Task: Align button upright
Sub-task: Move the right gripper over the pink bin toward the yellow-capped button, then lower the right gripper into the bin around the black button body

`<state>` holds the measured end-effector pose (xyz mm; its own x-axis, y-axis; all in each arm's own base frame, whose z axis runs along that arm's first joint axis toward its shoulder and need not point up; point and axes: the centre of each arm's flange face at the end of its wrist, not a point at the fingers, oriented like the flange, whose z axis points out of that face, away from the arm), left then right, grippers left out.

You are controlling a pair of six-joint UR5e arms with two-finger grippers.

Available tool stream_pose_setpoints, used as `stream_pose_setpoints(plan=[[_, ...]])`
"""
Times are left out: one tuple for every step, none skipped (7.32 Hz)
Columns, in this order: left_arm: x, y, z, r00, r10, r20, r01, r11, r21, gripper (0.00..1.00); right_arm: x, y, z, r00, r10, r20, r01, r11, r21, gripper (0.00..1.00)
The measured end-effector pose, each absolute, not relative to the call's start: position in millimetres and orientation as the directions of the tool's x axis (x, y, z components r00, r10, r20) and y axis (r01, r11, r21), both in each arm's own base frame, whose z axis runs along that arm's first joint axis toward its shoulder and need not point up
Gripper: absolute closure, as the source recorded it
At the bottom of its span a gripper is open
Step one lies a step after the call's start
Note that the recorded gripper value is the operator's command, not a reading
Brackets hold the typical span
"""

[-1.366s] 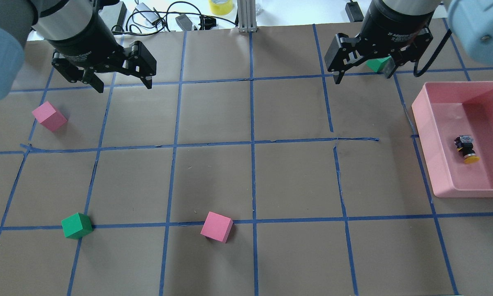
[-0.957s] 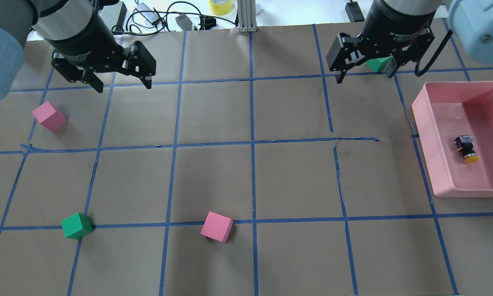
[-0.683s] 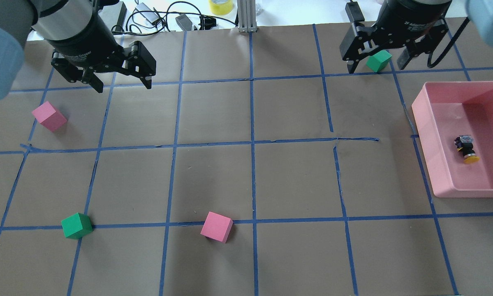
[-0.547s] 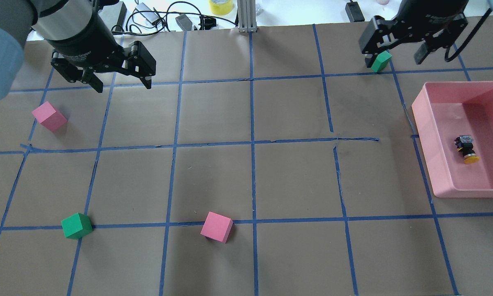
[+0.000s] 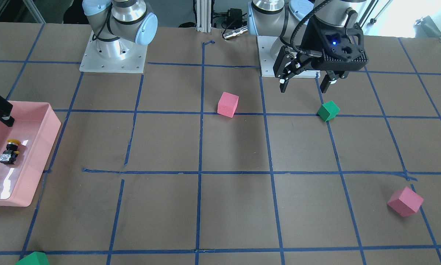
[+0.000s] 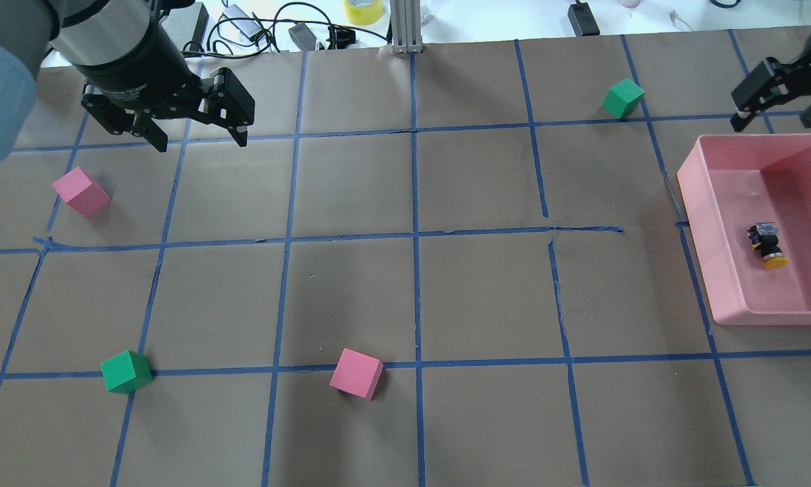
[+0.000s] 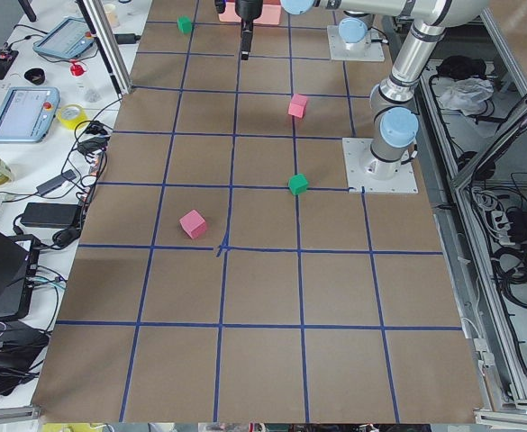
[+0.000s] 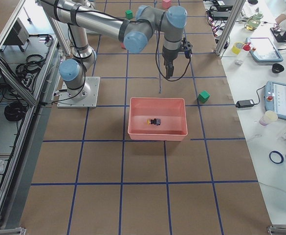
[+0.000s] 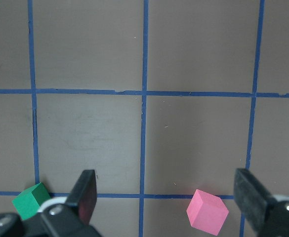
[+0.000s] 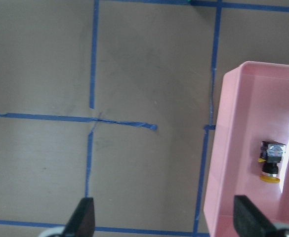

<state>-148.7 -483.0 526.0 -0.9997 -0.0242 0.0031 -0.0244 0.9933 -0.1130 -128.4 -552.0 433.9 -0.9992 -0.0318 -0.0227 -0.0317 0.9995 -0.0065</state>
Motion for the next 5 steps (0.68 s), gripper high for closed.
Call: stream_pose_setpoints(plan=[[-148.7,-482.8,525.9,-1.000,-0.020,0.002,-0.020,0.994,-0.112,0.00,-166.1,-549.7,405.5,-1.000,-0.024,-0.019,-0.024,1.000,-0.015,0.04],[-148.9,-482.7,525.8,-1.000,-0.018,0.002,-0.018,0.994,-0.111,0.00,-189.9,-545.1,375.5,-1.000,-0.012,-0.009,-0.012,1.000,-0.028,0.04],[-149.1,-482.4,525.9,-1.000,-0.017,0.002,-0.017,0.994,-0.112,0.00,-201.0,-540.4,350.2,-1.000,-0.011,0.007,-0.011,0.999,-0.047,0.04],[-149.1,-482.3,525.7,-1.000,-0.017,0.001,-0.017,0.994,-0.111,0.00,-210.6,-534.9,332.4,-1.000,-0.012,0.018,-0.013,0.998,-0.062,0.04],[-149.0,-482.3,525.6,-1.000,-0.015,0.000,-0.015,0.994,-0.111,0.00,-222.7,-529.6,319.7,-1.000,-0.003,0.017,-0.004,0.998,-0.065,0.04]])
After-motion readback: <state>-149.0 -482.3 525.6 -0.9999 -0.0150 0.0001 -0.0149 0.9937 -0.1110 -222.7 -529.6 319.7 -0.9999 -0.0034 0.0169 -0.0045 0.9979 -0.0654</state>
